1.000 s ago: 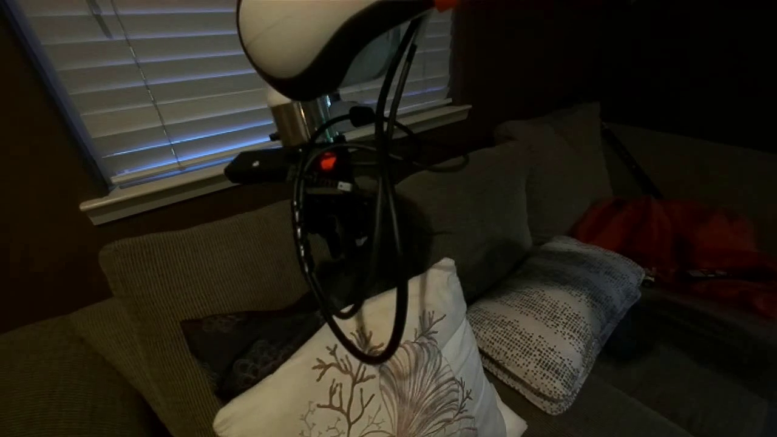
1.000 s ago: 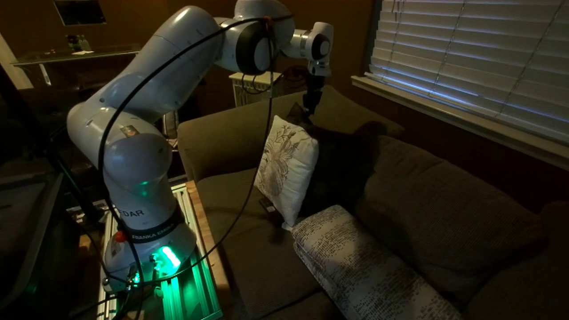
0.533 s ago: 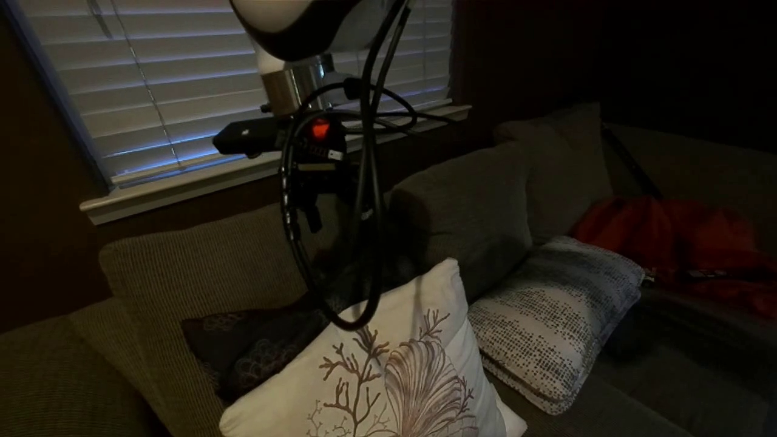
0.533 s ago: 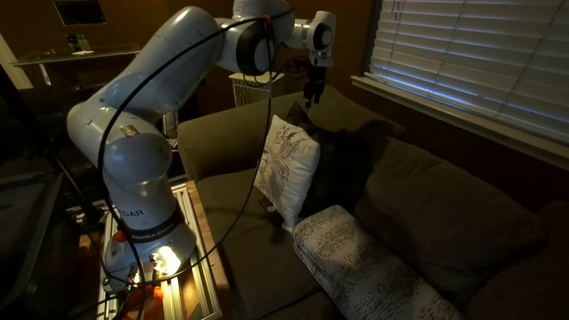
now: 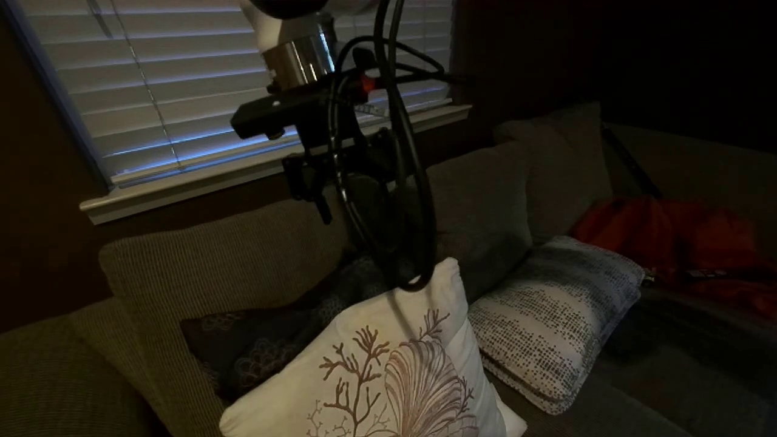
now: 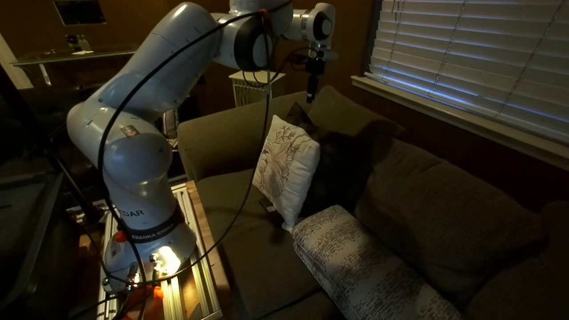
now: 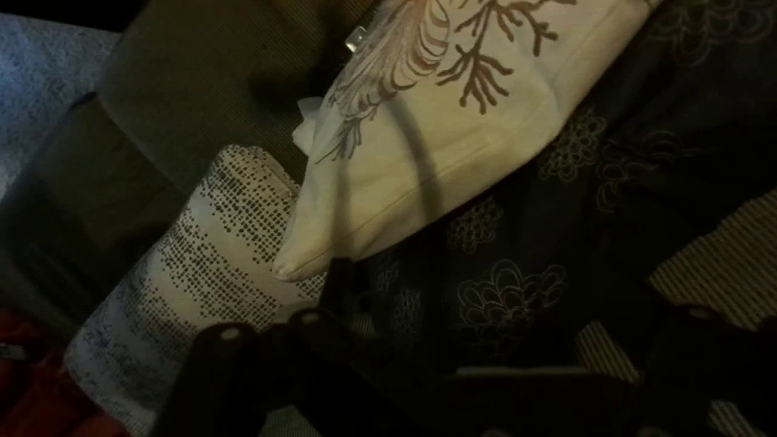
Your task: Move the black and white pillow to the left
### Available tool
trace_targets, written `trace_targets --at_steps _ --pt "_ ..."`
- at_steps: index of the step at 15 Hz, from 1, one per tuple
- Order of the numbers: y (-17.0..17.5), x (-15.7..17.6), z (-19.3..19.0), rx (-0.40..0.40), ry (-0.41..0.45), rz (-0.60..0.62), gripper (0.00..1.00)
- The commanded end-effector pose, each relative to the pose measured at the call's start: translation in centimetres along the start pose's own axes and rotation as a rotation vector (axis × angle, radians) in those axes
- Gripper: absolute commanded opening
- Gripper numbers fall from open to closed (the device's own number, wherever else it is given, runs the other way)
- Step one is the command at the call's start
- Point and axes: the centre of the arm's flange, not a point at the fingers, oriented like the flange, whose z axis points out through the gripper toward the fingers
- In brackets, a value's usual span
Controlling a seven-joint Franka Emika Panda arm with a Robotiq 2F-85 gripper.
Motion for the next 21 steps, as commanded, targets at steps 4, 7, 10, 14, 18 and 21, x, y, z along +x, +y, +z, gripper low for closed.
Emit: trace_targets --at_steps 4,7,10,14,18,21 --pt "4.2 -2.3 -2.1 -0.133 -0.055 -0.327 1.00" --pt "5.6 -2.9 -2.2 -0.194 -0.060 -0.467 1.00" --pt "6.3 -3.3 -1.8 -0.228 -0.007 -0.603 1.00" --pt "6.5 -4.5 -1.6 -0.185 0.114 -0.725 1.00" --pt "6.2 -5.1 -2.2 0.031 0.170 -0.716 1.00" --pt "6.4 -4.7 -2.5 0.123 0.185 -0.706 1.00"
